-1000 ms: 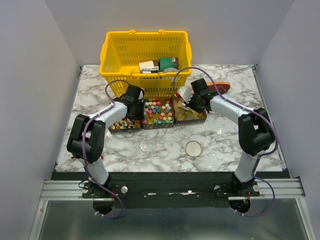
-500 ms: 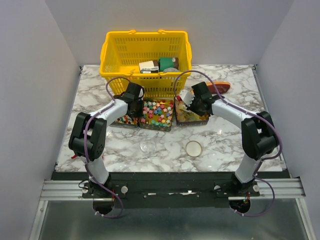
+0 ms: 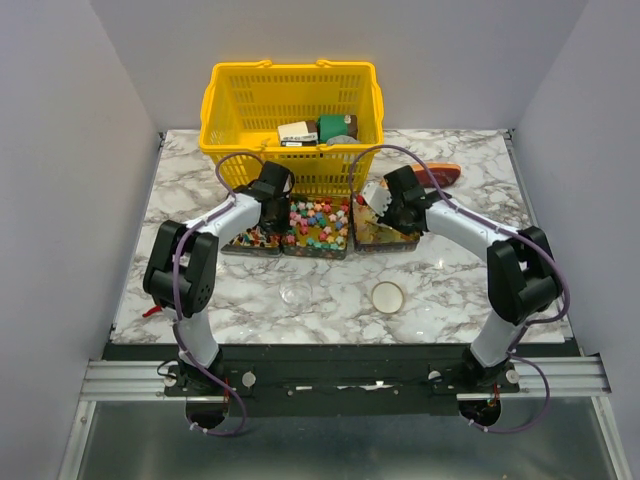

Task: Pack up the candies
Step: Scoop the fake candies from the storage box.

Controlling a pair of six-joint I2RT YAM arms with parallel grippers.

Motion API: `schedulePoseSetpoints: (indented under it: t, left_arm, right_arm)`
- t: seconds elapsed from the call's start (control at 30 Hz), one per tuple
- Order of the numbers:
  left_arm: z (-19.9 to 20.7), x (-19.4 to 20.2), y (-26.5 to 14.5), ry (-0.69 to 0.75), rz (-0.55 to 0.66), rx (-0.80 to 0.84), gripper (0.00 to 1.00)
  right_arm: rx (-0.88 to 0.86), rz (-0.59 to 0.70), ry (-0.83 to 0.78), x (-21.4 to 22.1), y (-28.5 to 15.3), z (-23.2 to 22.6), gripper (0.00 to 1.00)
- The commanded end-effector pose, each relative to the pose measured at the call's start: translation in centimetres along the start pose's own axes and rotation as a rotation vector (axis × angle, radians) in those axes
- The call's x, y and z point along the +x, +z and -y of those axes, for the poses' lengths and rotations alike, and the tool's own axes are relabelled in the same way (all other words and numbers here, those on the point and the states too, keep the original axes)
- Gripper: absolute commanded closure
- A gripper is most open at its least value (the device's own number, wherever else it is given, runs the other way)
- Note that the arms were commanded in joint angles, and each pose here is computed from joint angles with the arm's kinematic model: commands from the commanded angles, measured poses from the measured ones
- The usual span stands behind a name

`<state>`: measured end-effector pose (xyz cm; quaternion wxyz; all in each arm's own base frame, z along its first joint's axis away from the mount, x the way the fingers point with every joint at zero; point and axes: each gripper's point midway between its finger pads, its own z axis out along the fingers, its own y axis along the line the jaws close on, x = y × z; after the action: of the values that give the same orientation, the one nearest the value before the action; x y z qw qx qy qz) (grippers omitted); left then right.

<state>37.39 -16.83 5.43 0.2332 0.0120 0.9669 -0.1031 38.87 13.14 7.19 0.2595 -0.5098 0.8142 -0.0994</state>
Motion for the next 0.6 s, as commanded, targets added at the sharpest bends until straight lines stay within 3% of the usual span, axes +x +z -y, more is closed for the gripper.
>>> schedulePoseSetpoints:
  t: [0.0, 0.33, 0.57]
  left_arm:
    - [1.3, 0.4, 0.3, -0.120, -0.042, 0.004, 1.00]
    - [2.2, 0.9, 0.6, -0.118, -0.052, 0.016, 1.00]
    - [2.8, 1.3, 0.8, -0.125, -0.071, 0.033, 1.00]
  right_arm:
    - [-0.069, -0.160, -0.013, 4.4, -1.7, -1.9, 0.99]
    - [-0.176, -0.131, -0.035, 4.1, -1.9, -3.9, 0.99]
    - [-0.347, -0.109, 0.069, 1.2, 0.0, -5.8, 0.99]
